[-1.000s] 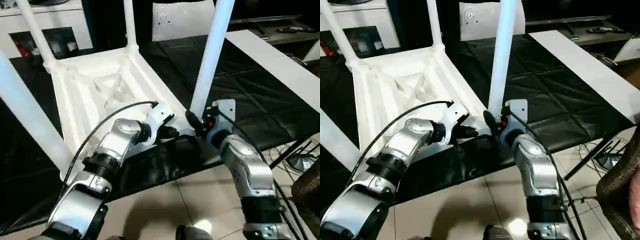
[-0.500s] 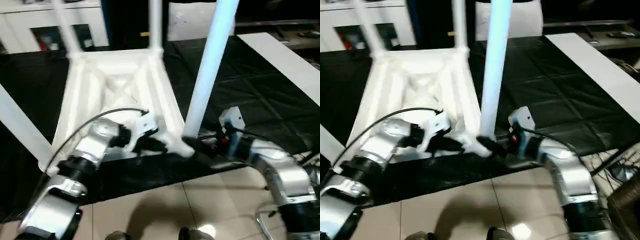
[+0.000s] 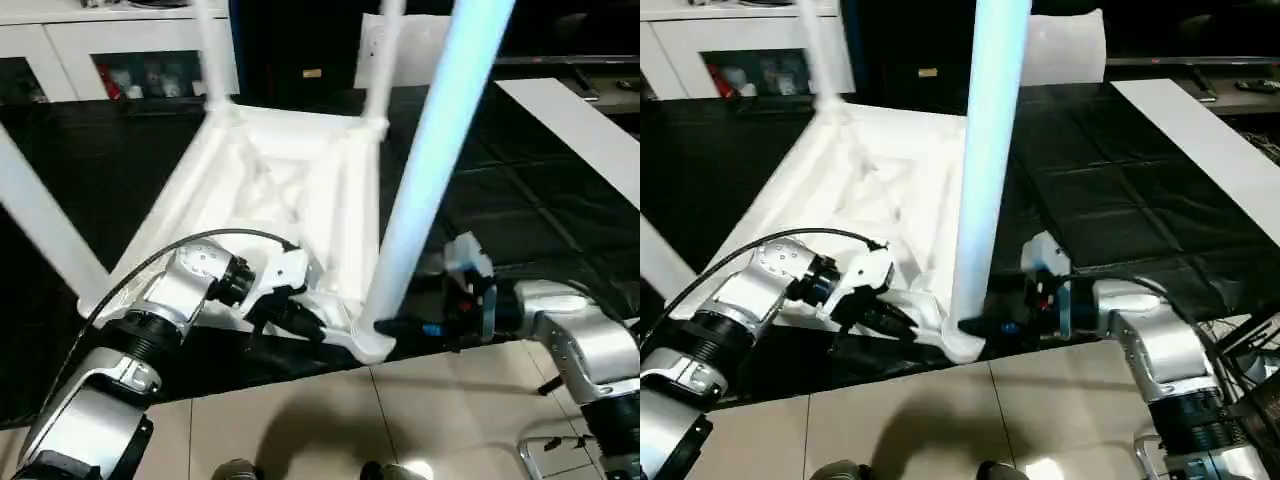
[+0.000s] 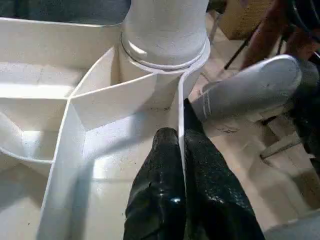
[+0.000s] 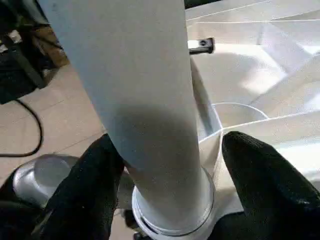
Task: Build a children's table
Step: Rotate leg to tighten
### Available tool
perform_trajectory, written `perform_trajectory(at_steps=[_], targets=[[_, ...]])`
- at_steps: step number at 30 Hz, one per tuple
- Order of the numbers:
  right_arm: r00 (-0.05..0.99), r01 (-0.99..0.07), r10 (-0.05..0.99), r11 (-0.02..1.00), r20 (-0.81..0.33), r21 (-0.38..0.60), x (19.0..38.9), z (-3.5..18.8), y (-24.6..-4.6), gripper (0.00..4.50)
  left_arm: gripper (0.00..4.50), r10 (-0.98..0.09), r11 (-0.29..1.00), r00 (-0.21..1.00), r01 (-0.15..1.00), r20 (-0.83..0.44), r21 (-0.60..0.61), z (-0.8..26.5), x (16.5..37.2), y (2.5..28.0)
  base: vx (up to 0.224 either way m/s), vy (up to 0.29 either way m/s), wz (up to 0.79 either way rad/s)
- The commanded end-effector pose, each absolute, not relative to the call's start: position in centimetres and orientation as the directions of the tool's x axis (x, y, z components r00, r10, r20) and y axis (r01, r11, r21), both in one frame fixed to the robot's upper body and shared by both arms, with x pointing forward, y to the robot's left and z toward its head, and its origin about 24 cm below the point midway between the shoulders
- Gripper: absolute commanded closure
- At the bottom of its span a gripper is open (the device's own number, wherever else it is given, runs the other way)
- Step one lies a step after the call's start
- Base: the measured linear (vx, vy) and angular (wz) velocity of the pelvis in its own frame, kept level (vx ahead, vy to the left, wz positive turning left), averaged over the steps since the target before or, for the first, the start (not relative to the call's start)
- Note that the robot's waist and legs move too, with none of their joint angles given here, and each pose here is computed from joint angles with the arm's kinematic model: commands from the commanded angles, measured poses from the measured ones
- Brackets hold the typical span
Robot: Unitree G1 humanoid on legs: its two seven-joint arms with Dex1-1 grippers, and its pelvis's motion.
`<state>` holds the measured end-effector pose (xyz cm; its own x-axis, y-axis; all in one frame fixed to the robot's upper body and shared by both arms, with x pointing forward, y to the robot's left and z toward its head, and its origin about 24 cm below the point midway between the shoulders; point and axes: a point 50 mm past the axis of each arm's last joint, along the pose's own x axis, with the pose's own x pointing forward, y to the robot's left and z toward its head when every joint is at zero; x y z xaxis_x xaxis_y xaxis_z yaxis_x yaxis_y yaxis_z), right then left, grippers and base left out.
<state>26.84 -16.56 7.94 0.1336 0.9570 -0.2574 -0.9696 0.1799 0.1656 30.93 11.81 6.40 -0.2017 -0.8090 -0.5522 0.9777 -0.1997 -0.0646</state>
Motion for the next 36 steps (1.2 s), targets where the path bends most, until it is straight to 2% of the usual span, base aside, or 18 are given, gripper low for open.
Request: perform_trajectory(at_steps=[1,11,15,19,22,23,25,29,30,32,33,36], targets=[[0.109,-0.974,0.956,0.157,-0.274,0.161,27.1,8.4,-16.8,1.51,4.5,-0.768,-0.314,-0.296,0.947,-0.568,-0.069,7.0,30.8,10.7,0.0,0.0,0.0],[0.023,-0.975,0.962,0.082,-0.274,0.207,27.0,8.1,-16.2,2.36,4.5,-0.75,-0.342,-0.316,0.937,-0.581,-0.068,7.1,30.9,10.4,0.0,0.0,0.0],[0.009,-0.973,0.963,0.071,-0.27,0.221,26.9,8.0,-16.1,2.5,4.5,-0.753,-0.337,-0.313,0.939,-0.579,-0.07,7.1,31.1,10.5,0.0,0.0,0.0],[0.05,-0.966,0.97,0.108,-0.239,0.236,26.8,8.1,-15.9,2.52,4.5,-0.78,-0.298,-0.286,0.952,-0.557,-0.07,7.3,31.3,10.5,0.0,0.0,0.0],[0.145,-0.948,0.966,0.197,-0.212,0.249,26.5,7.9,-15.5,2.52,4.5,-0.83,-0.204,-0.209,0.977,-0.517,-0.066,7.5,31.7,10.3,0.0,0.0,0.0],[0.145,-0.948,0.966,0.197,-0.212,0.249,26.5,7.9,-15.5,2.52,4.5,-0.83,-0.204,-0.209,0.977,-0.517,-0.066,7.5,31.7,10.3,0.0,0.0,0.0],[0.287,-0.91,0.937,0.332,-0.2,0.249,26.2,7.2,-14.4,2.52,4.5,-0.889,-0.081,-0.1,0.995,-0.446,-0.061,7.6,31.9,9.1,0.0,0.0,0.0],[0.361,-0.879,0.911,0.404,-0.198,0.254,26.3,6.8,-13.8,2.53,4.5,-0.905,-0.035,-0.056,0.998,-0.423,-0.056,7.7,31.9,8.4,0.0,0.0,0.0],[0.431,-0.841,0.881,0.47,-0.194,0.267,26.7,6.5,-13.2,2.54,4.5,-0.912,0.009,-0.012,0.999,-0.409,-0.051,7.6,32.0,7.6,0.0,0.0,0.0],[0.487,-0.805,0.852,0.523,-0.192,0.28,27.0,6.2,-12.6,2.54,4.5,-0.917,0.053,0.028,0.997,-0.397,-0.053,7.6,32.1,6.8,0.0,0.0,0.0],[0.573,-0.738,0.796,0.605,-0.196,0.3,27.6,5.8,-11.5,2.54,4.5,-0.92,0.137,0.108,0.989,-0.377,-0.051,7.7,32.5,5.6,0.0,0.0,0.0],[0.635,-0.679,0.746,0.663,-0.201,0.315,28.1,5.5,-10.4,2.54,4.5,-0.917,0.211,0.176,0.976,-0.357,-0.06,7.9,33.0,4.4,0.0,0.0,0.0]])
